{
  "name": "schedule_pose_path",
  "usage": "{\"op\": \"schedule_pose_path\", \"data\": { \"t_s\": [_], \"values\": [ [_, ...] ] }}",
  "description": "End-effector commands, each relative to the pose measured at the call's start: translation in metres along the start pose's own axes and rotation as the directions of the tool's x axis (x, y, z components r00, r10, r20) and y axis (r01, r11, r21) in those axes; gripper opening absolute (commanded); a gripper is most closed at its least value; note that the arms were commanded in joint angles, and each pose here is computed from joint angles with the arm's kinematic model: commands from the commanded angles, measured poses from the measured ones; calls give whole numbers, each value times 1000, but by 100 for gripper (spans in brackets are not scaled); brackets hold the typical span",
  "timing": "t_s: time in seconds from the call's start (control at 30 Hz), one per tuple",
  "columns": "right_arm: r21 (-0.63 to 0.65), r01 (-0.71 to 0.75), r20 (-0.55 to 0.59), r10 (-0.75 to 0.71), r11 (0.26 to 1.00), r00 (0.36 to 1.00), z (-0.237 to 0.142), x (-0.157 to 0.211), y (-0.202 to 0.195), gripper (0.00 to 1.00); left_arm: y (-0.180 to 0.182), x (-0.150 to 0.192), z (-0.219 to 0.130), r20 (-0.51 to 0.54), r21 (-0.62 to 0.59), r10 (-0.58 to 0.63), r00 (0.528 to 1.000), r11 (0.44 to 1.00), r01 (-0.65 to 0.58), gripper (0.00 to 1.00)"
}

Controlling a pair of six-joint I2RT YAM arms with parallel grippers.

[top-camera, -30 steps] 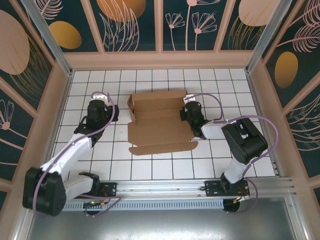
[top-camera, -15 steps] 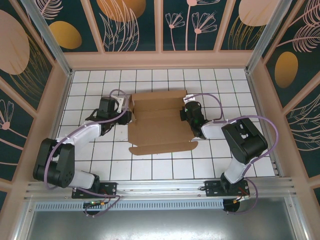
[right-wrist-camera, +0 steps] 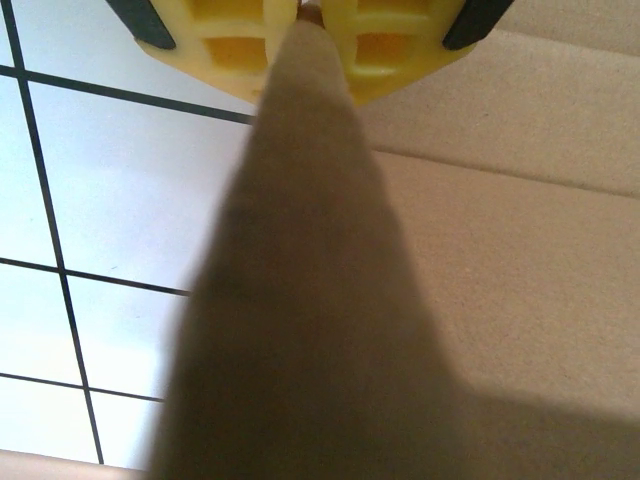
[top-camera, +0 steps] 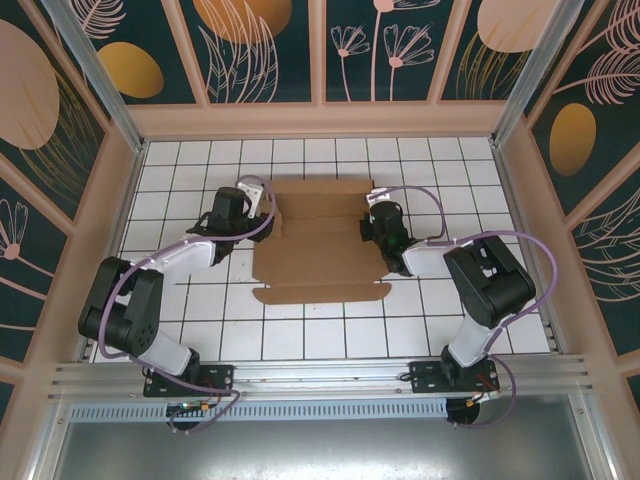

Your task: Fold the paper box

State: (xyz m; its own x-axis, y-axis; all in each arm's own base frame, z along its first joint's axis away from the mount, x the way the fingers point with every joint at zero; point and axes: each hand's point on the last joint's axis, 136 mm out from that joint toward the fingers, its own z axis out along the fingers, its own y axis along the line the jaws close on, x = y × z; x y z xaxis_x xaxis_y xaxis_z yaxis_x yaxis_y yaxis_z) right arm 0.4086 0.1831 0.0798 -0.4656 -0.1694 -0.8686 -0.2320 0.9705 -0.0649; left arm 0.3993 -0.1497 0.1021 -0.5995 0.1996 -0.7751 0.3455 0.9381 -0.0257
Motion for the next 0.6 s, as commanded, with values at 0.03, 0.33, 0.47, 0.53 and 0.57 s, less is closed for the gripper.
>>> {"op": "schedule_pose_path", "data": {
  "t_s": [0.03, 0.33, 0.47, 0.53, 0.57],
  "values": [
    [-14, 35, -44, -36, 999, 998, 3, 9, 2, 6, -3, -30, -1, 148, 4, 116, 982, 993, -118, 61],
    [-31, 37, -50, -39, 999, 998, 3, 10, 5, 6, -5, -39, 12, 186, -7, 238, 953, 971, -241, 63],
    [-42, 39, -52, -41, 998, 998, 2, 10, 6, 6, -10, -42, 26, 152, 68, 228, 962, 968, -240, 63],
    [-45, 38, -51, -40, 998, 998, 1, 10, 7, 6, -12, -46, 31, 137, 99, 224, 965, 966, -239, 63],
    [-45, 38, -51, -40, 998, 998, 1, 10, 7, 6, -11, -50, 31, 136, 100, 223, 965, 966, -238, 61]
  ]
}}
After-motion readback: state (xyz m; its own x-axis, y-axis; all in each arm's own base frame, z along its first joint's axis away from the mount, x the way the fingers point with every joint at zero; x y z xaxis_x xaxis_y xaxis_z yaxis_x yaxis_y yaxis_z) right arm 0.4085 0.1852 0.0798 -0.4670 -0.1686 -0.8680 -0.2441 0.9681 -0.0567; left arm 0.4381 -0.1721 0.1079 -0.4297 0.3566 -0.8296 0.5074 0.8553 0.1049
